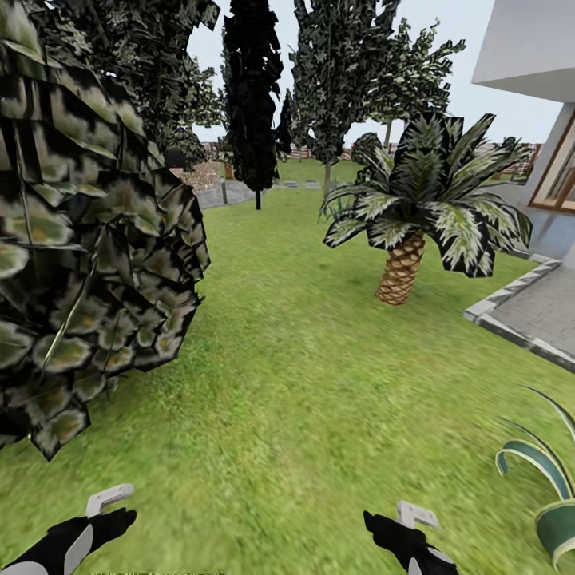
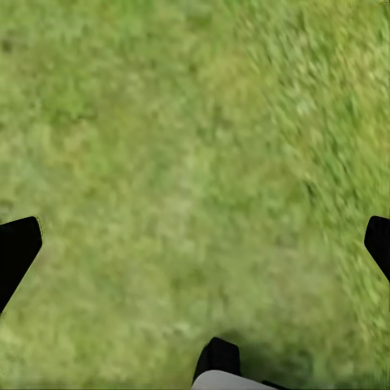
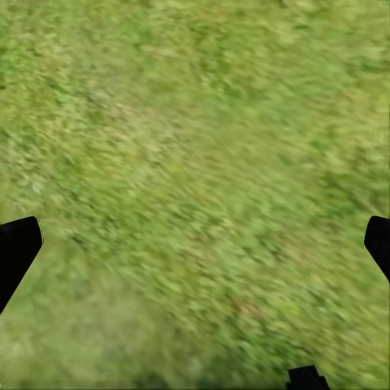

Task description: Take the three Easter eggs out of the wicker basket on the lawn in the garden, then place them on the lawn next to a single tree (choose any tree) so that all three eggs are next to the same tree and none are left in the basket.

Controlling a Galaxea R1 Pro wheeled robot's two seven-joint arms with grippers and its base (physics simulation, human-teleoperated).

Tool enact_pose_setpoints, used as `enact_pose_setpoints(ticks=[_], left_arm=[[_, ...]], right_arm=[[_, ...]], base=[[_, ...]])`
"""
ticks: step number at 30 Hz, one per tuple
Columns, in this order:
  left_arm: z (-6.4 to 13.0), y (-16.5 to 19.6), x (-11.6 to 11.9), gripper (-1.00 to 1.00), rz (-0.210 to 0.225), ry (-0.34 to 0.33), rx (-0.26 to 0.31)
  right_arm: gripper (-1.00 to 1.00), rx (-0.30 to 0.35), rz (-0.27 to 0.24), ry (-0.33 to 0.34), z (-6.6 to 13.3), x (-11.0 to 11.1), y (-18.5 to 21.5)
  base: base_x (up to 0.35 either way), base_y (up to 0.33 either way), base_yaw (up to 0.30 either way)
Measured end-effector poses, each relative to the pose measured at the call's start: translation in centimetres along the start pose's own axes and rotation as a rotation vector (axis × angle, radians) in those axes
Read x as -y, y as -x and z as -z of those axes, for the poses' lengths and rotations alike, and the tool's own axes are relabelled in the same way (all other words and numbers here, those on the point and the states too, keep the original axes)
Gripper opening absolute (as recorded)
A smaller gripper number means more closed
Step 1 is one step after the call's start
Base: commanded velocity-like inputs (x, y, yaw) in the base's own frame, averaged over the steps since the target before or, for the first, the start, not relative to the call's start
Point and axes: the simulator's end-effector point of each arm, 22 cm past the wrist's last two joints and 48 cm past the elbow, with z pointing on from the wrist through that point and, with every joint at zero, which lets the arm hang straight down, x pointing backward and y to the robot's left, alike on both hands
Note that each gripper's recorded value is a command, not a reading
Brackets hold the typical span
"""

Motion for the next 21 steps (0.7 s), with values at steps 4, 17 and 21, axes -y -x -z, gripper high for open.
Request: enact_pose_setpoints(ticks=[4,17,21], left_arm=[[0.1,0.2,0.0,1.0,0.001,-0.001,0.004],[0.3,0.9,0.1,1.0,0.002,-0.004,0.028],[0.4,1.0,0.2,1.0,0.003,-0.006,0.032]], right_arm=[[1.0,0.003,0.001,0.002,0.1,-0.1,0.1],[1.0,0.01,0.032,0.023,0.2,-1.3,0.5],[1.0,0.012,0.033,0.025,0.3,-1.3,0.6]], base=[[0.0,0.0,0.258],[-0.054,0.0,0.258],[-0.026,0.0,0.258]])
